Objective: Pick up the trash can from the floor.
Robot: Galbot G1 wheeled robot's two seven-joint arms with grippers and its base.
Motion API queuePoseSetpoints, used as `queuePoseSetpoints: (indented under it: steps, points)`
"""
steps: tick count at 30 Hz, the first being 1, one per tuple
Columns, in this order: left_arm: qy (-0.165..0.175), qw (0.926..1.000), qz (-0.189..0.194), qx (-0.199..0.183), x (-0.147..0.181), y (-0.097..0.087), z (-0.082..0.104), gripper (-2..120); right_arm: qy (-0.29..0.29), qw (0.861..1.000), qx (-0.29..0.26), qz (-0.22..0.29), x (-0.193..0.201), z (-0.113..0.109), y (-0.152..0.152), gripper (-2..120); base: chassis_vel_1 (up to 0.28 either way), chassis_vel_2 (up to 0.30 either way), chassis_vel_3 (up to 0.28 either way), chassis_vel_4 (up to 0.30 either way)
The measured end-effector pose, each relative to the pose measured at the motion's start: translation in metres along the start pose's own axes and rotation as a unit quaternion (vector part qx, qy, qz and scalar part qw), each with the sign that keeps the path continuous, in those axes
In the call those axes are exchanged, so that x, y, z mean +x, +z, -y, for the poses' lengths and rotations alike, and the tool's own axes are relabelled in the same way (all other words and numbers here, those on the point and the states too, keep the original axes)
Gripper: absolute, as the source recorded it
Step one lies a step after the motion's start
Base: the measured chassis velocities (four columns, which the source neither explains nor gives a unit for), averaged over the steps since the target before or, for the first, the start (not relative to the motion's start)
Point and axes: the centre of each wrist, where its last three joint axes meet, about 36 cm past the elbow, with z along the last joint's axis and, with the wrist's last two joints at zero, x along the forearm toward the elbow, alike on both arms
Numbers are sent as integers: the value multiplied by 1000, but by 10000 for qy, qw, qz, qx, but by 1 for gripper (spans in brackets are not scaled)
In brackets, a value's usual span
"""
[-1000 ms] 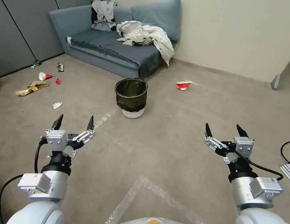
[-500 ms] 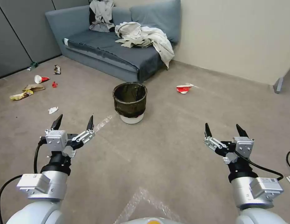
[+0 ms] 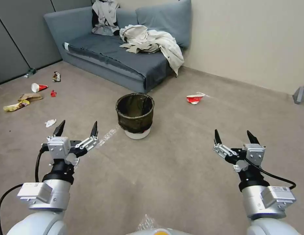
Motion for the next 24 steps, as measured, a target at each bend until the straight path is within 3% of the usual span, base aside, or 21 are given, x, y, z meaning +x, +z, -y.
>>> queuePoseSetpoints:
  steps: [24]
  points:
    - [-19, 10000, -10, 14, 0, 0, 0, 100, 15, 10000, 23, 3, 0, 0, 1, 100, -147, 141, 149, -146]
